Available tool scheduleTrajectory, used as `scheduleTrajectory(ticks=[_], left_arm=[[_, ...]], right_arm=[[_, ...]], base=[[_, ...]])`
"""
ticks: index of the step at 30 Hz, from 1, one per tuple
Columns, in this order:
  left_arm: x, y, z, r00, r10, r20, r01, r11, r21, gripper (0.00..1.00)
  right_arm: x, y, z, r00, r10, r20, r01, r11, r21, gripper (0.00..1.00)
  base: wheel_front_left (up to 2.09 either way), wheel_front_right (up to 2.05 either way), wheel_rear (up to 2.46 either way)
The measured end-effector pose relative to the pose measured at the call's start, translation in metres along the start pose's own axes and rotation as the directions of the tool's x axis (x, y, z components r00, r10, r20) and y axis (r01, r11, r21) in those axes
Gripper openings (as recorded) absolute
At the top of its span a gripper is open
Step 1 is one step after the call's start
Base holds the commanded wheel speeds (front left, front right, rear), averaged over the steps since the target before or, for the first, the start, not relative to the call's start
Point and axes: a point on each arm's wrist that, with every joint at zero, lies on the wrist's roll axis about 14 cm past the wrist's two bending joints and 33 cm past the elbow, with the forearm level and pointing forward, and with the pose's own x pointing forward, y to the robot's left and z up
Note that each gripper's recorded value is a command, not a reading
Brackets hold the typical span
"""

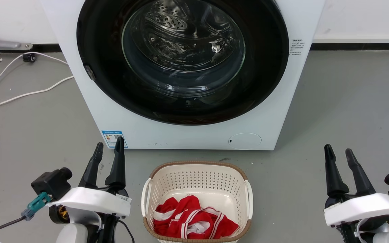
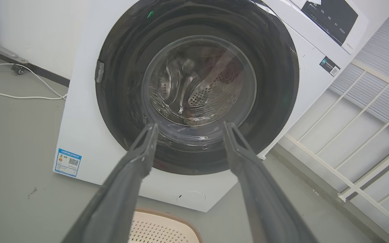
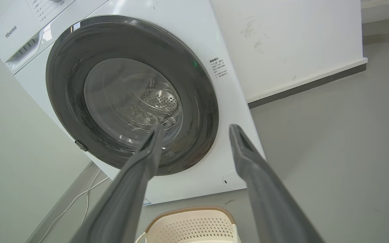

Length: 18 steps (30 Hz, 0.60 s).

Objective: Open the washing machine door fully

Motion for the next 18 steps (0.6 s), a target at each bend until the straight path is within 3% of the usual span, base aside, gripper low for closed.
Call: scheduleTrajectory(ticks=[18], left_arm=[[0.0017, -0.0071, 0.0012, 0.999, -0.040, 0.014, 0.037, 0.978, 0.207, 1.00]], right_arm=[[0.0008, 0.0067, -0.0025, 0.999, 0.032, -0.016, -0.034, 0.979, -0.199, 1.00]], base=[[0.00, 0.00, 0.00]])
